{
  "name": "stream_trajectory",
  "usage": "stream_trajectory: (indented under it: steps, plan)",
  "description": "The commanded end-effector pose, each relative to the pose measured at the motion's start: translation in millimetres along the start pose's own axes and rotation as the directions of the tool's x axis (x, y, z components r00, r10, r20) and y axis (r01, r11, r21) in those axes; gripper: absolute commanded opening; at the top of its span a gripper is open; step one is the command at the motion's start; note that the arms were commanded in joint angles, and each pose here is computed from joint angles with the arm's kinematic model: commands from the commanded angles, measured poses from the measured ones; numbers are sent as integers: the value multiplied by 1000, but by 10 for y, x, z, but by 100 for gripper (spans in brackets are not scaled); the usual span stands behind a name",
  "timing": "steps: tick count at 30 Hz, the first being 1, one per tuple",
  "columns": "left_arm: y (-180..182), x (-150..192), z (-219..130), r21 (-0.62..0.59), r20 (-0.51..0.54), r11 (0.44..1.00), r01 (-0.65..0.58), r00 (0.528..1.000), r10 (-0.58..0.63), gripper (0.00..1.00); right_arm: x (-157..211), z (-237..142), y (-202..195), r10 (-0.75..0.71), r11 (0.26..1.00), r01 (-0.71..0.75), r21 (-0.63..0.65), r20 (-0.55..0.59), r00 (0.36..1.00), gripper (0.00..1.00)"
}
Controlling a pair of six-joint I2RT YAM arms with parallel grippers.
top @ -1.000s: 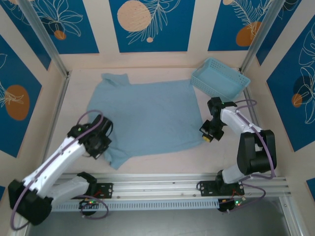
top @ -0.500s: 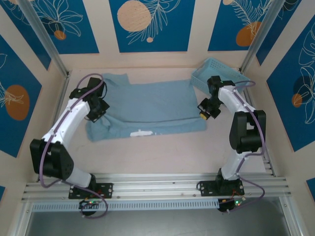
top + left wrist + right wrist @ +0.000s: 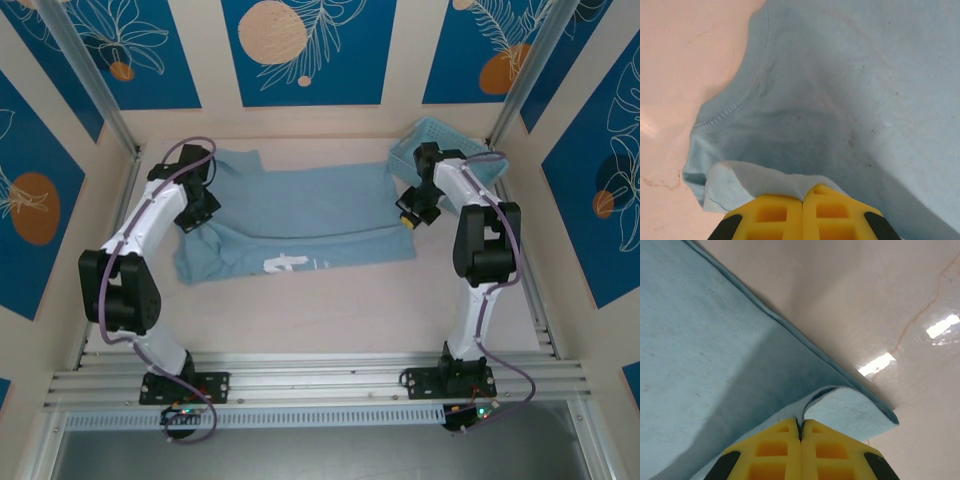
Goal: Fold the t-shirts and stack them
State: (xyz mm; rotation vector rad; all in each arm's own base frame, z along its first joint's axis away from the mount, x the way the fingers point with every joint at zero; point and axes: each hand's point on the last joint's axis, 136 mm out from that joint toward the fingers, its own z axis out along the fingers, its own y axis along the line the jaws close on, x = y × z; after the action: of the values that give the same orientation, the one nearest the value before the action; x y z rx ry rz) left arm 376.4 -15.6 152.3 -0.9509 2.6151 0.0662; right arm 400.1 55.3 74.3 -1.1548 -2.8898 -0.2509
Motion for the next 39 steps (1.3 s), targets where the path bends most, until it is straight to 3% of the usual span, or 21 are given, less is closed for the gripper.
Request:
stream_trajectory:
  steps: [1,24,25,26,30,32,35,39]
  plan:
    - [-1,-192,-7,-5,40,1000,-20,999,21,0,-27,-28,25,-12,1000,12,21,5,1000,0]
    - [-147,-512,362,-30,1,994,-104,995,104,0,-243,134,341,-55,998,55,-12,3,998,0]
    - [-202,-505,406,-1,-16,994,-111,994,111,4,-248,142,350,-57,998,57,-11,1,998,0]
    - [-237,-511,428,18,-26,993,-113,993,114,14,-255,145,356,-57,998,57,-11,1,998,7]
    - [-326,-583,325,67,-13,988,-136,990,137,61,-282,-19,448,-90,994,93,-60,47,995,34]
    - [-253,-548,223,62,-21,990,-124,992,125,74,-254,-139,453,-104,991,110,-77,71,992,44]
    - [16,-291,163,35,-82,997,-76,994,78,75,-148,-268,346,-108,990,115,-87,81,991,47]
    - [432,268,214,36,-188,999,36,982,-29,66,141,-189,78,-86,990,89,-113,26,996,43]
